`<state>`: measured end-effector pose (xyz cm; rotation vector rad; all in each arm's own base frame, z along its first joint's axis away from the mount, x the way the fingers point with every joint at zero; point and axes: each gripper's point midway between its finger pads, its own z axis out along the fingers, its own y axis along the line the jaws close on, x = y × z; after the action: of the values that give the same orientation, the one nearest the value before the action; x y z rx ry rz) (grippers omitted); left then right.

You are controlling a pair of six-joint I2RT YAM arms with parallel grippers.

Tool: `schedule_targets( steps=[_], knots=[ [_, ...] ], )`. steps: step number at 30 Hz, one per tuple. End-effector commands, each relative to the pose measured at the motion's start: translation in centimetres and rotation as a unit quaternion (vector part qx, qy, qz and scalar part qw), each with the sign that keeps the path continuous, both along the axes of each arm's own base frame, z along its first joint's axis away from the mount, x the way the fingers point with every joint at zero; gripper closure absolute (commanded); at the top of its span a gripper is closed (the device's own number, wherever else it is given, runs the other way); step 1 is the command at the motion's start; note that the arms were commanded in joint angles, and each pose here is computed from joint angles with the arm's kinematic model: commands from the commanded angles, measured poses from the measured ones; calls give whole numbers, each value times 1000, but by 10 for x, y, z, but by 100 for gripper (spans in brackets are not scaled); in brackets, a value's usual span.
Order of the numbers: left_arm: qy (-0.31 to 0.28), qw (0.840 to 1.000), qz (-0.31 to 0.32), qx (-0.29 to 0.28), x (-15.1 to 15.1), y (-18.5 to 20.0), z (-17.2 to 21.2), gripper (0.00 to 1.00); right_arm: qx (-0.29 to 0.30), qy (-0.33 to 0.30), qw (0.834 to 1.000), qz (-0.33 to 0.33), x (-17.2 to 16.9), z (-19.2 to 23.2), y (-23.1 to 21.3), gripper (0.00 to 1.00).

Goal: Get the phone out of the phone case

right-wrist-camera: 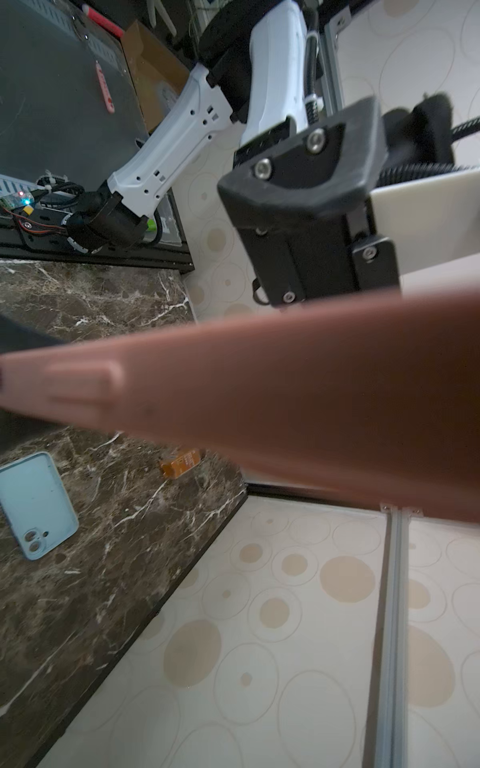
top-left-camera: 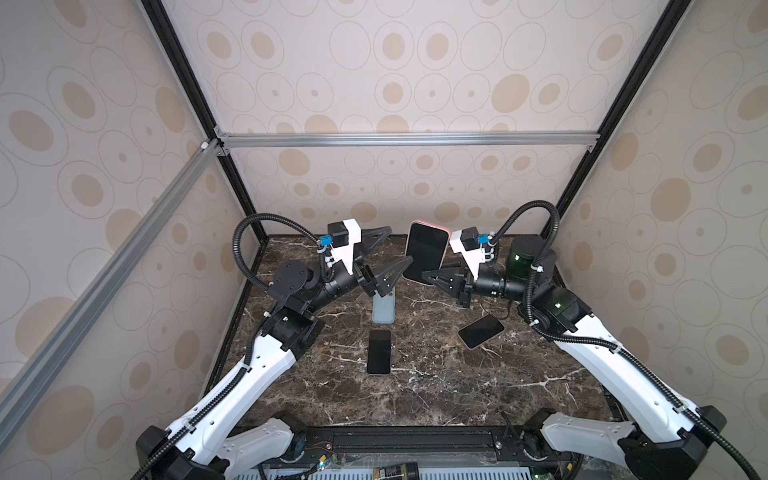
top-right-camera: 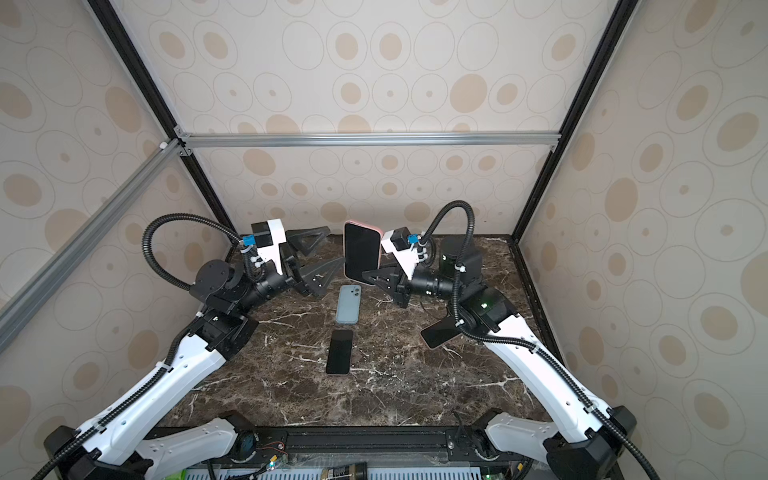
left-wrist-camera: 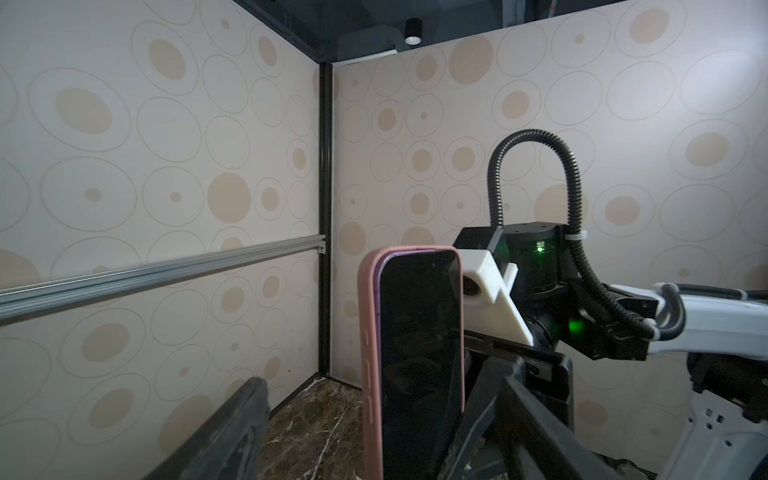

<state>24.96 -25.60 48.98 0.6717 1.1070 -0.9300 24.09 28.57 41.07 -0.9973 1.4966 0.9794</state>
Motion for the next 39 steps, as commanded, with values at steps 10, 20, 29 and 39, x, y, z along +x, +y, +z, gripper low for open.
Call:
schedule_targets(
  steps=[10,20,29,39],
  knots=[
    [-97,979,144,105,3,-16,6,21,-41,-71,994,-69,6,9,-22,100],
    [-110,976,148,115,0,-26,3,33,-58,-78,992,-80,7,0,-27,100],
    [-109,976,148,117,-1,-30,3,45,-70,-71,992,-73,4,-6,-25,100],
    [-107,976,145,122,0,-34,1,59,-77,-72,992,-68,1,-8,-24,100]
  ],
)
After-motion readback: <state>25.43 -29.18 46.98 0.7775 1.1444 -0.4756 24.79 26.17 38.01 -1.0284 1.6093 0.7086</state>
